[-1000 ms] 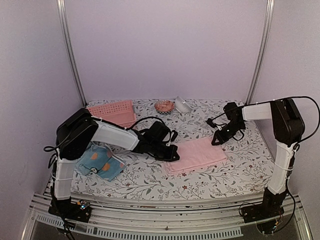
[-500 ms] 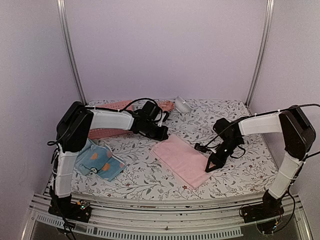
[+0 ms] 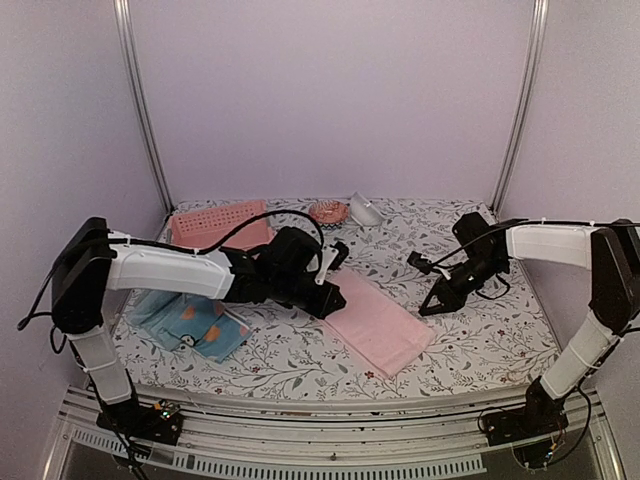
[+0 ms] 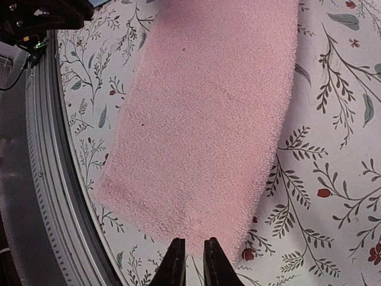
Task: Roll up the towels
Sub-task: Rotate the towel at the center of the board.
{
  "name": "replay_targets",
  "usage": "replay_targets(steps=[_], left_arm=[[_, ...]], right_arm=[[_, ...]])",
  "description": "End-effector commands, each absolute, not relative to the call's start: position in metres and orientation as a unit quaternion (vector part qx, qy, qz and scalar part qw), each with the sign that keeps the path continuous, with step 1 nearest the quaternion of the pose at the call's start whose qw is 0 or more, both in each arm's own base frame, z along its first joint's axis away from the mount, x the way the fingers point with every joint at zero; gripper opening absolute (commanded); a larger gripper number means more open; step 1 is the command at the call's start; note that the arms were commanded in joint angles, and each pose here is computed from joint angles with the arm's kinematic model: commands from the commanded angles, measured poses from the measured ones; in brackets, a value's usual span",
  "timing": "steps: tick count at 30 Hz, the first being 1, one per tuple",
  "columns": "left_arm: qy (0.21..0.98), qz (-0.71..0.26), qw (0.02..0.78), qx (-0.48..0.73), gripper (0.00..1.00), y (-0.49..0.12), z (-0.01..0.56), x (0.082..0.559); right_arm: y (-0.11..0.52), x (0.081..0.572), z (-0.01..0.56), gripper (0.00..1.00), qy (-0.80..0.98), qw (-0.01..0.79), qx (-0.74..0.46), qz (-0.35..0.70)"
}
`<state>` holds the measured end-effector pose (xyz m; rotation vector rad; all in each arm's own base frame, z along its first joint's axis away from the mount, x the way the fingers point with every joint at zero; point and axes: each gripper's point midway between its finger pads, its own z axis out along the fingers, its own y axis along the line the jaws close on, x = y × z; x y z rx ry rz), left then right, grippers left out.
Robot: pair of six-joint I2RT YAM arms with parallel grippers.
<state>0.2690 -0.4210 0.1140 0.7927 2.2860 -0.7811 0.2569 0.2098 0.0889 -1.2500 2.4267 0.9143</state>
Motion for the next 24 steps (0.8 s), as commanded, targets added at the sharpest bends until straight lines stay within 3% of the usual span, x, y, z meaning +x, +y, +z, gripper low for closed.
replay_targets(steps=[1, 11, 19, 24], left_arm=[[0.894, -0.249, 0.257, 0.269, 0.00, -0.393, 0.072, 0.263], [0.924, -0.143, 0.214, 0.282, 0.00, -0.367, -0.006, 0.291], [0.913, -0.141, 0.264, 0.276, 0.00, -0.386, 0.010, 0.384], [0.907, -0.149, 0.289, 0.268, 0.00, -0.378, 0.040, 0.383]], right_arm=[[0.200, 0.270, 0.055, 0.12, 0.855, 0.125, -0.425, 0.269], [0.187, 0.256, -0.003, 0.12, 0.879, 0.051, -0.424, 0.210], [0.207, 0.234, 0.014, 0.10, 0.854, 0.040, -0.444, 0.269], [0.196, 0.251, 0.025, 0.12, 0.865, 0.070, -0.419, 0.265]])
